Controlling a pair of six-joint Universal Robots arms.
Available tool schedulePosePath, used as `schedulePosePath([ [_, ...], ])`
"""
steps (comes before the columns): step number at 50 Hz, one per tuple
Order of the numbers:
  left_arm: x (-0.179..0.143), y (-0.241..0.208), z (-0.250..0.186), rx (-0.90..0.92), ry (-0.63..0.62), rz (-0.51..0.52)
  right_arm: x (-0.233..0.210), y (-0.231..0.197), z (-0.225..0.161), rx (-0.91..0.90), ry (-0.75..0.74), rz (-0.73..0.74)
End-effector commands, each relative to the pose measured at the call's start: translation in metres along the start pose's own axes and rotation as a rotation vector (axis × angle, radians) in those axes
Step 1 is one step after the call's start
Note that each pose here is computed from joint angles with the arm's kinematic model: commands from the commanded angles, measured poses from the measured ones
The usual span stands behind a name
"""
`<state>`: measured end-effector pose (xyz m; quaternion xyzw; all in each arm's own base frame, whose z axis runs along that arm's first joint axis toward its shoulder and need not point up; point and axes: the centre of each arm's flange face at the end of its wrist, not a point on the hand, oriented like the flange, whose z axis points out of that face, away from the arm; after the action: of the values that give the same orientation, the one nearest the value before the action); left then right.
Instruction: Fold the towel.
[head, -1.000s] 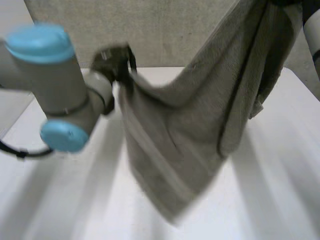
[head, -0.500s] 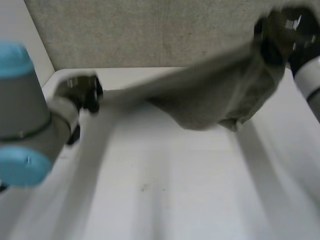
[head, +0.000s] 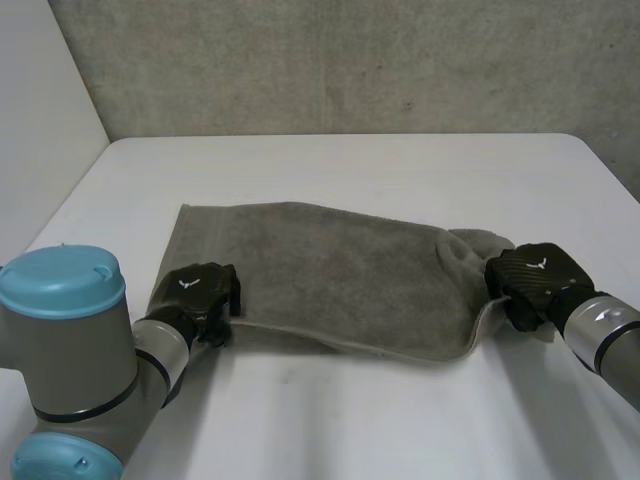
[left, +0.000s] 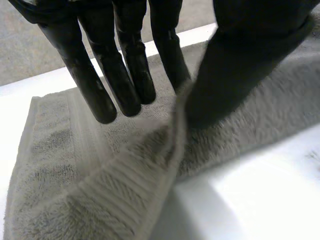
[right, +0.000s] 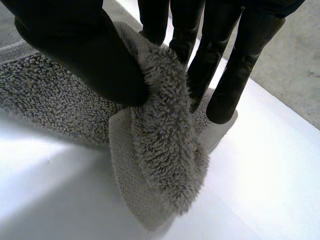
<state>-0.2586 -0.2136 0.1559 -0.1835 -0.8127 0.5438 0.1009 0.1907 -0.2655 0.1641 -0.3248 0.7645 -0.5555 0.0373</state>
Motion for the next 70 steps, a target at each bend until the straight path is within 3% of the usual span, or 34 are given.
schedulePosePath([
  [1, -0.001, 0.01, -0.001, -0.026, -0.002, 0.018, 0.01, 0.003, 0.004, 0.021, 0.04, 0.047],
  [32, -0.025, 0.035, -0.002, -0.099, -0.094, 0.035, 0.02, 0.01, 0.006, -0.003, 0.077, 0.064],
  [48, -0.042, 0.035, -0.019, -0.104, -0.141, 0.175, 0.02, 0.01, 0.006, -0.003, 0.077, 0.065],
  [70, -0.052, 0.044, -0.02, -0.14, -0.151, 0.18, 0.019, 0.01, 0.006, -0.005, 0.074, 0.065],
])
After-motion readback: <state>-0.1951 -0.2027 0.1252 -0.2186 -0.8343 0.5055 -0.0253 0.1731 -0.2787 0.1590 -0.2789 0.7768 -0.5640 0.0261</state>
